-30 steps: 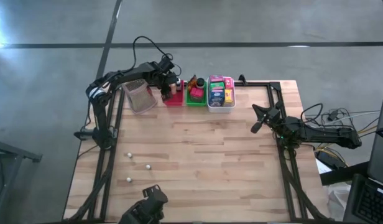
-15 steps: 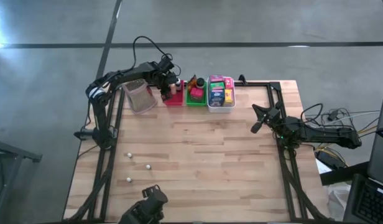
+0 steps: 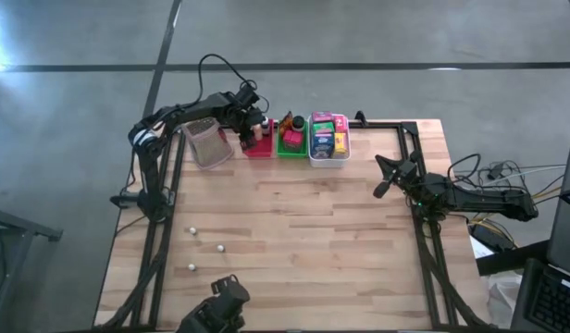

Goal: Pick & Place Kitchen Items
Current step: Put the small orange food coloring bottle into the red bin, then put the small black food coloring bottle into the red bin

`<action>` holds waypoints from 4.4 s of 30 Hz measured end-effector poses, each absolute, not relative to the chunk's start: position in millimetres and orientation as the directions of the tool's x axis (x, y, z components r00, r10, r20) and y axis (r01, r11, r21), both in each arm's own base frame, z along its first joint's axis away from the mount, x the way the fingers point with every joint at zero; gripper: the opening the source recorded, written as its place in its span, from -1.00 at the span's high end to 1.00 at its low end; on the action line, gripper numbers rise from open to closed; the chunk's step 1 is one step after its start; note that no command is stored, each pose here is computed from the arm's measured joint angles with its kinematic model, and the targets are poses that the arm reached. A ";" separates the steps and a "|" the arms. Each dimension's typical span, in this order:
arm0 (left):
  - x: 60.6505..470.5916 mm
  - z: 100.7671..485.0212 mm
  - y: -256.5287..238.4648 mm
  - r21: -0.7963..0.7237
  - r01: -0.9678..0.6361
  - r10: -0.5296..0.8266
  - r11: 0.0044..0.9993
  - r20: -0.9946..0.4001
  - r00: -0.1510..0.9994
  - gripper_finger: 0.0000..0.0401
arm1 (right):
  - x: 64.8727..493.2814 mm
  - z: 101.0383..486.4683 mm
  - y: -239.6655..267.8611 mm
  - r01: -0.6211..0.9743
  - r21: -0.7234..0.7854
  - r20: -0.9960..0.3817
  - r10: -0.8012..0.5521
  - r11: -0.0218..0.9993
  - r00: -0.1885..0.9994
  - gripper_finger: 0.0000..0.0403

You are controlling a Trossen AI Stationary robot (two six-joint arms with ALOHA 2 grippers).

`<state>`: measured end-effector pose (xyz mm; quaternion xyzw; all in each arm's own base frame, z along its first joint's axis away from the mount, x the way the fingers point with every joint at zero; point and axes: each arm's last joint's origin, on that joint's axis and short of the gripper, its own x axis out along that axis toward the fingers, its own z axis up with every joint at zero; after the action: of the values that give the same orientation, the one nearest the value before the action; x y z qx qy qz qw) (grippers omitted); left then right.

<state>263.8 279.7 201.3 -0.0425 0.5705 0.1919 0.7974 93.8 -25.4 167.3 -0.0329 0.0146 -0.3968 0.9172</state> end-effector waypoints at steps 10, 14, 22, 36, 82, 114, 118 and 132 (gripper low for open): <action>263.7 201.4 279.7 0.143 -0.374 0.257 0.916 -0.926 0.276 0.11 | 93.8 167.4 -25.4 0.727 -0.072 0.000 -0.729 0.683 0.685 0.96; 263.7 201.7 279.6 0.144 -0.372 0.258 0.917 -0.926 0.276 0.04 | 93.8 167.3 -25.4 0.727 -0.072 -0.001 -0.729 0.683 0.685 0.96; 263.1 202.5 279.0 0.146 -0.364 0.255 0.920 -0.927 0.274 0.04 | 93.8 167.3 -25.4 0.727 -0.072 -0.001 -0.729 0.683 0.685 0.96; 262.5 206.5 277.4 0.160 -0.357 0.265 0.920 -0.926 0.269 0.04 | 93.8 167.3 -25.4 0.727 -0.072 0.000 -0.729 0.683 0.685 0.96; 286.3 350.9 120.2 0.032 -0.187 0.074 0.982 -0.972 0.222 0.13 | 93.8 167.4 -25.4 0.727 -0.072 0.000 -0.729 0.683 0.685 0.96; 150.4 322.4 -39.4 0.003 -0.180 0.041 0.984 -0.977 0.210 0.16 | 93.8 167.3 -25.4 0.727 -0.072 -0.001 -0.729 0.683 0.684 0.96; 144.7 306.3 -42.4 0.024 -0.151 0.048 0.988 -0.986 0.158 0.22 | 93.8 167.4 -25.4 0.727 -0.072 0.000 -0.729 0.683 0.685 0.96; 139.5 269.0 -54.1 0.013 -0.146 0.021 0.989 -0.998 0.058 0.27 | 93.8 167.3 -25.4 0.727 -0.072 -0.001 -0.729 0.683 0.685 0.96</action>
<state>139.5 -54.1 269.0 -0.0456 0.6838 0.0576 0.7260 93.8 -25.4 167.3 -0.0330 0.0147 -0.3967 0.9172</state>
